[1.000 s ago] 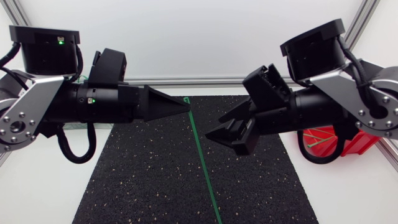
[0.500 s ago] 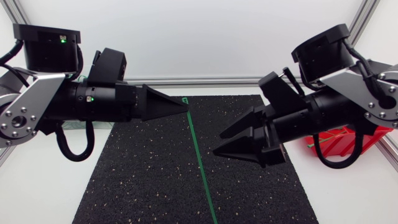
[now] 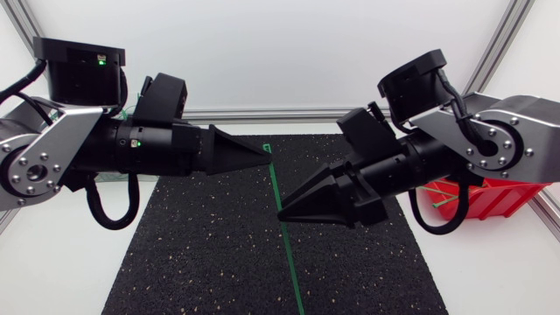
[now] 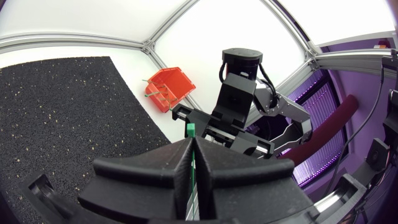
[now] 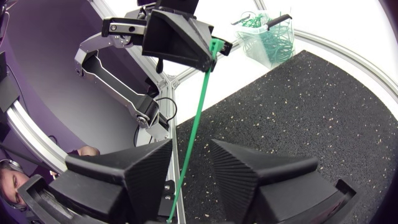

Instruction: Take a green cable tie from the red box, thread the tail through the head to close it, then place it in the transparent bin on the left.

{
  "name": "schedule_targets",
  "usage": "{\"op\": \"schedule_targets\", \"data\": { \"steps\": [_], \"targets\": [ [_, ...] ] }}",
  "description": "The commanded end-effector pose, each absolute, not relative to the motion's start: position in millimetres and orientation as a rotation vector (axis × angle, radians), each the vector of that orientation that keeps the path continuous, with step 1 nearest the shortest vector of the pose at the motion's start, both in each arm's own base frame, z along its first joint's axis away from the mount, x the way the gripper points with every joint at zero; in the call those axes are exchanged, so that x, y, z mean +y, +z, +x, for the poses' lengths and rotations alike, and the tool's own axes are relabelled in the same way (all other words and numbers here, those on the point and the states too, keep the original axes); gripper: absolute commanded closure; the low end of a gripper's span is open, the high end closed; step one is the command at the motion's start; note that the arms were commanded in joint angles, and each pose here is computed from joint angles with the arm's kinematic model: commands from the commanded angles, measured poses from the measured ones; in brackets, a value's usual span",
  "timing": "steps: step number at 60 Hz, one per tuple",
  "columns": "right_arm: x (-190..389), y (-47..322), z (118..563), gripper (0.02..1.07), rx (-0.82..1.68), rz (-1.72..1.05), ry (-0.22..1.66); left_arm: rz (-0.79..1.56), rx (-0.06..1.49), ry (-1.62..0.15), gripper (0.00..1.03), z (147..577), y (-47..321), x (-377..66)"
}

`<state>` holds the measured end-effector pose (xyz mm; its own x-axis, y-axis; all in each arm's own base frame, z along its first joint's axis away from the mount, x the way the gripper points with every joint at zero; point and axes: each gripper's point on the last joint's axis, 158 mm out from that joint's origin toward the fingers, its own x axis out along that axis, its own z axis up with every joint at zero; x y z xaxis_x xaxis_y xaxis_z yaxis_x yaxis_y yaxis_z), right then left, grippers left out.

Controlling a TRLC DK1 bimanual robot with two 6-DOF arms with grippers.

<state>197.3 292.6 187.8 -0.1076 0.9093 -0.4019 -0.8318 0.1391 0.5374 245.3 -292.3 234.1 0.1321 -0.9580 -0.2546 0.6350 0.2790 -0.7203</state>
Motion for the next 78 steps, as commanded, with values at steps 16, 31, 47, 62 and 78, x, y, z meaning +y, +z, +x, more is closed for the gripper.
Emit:
{"op": "schedule_targets", "data": {
  "steps": [16, 31, 47, 62, 78],
  "targets": [
    [296, 185, 196, 1.01, 0.808, 0.171, 1.474, -0.481, 0.741, -1.263, 0.99, 247, 246, -297],
    [294, 183, 191, 1.01, 0.822, 0.179, 1.472, -0.480, 0.729, -1.262, 0.98, 249, 246, -298],
    [293, 189, 187, 1.01, 0.808, 0.211, 1.460, -0.489, 0.699, -1.286, 0.54, 244, 248, -302],
    [288, 207, 199, 1.01, 0.748, 0.319, 1.401, -0.516, 0.668, -1.309, 0.52, 241, 250, -306],
    [284, 208, 207, 1.01, 0.754, 0.354, 1.375, -0.519, 0.645, -1.340, 0.52, 231, 246, -316]
  ]
}}
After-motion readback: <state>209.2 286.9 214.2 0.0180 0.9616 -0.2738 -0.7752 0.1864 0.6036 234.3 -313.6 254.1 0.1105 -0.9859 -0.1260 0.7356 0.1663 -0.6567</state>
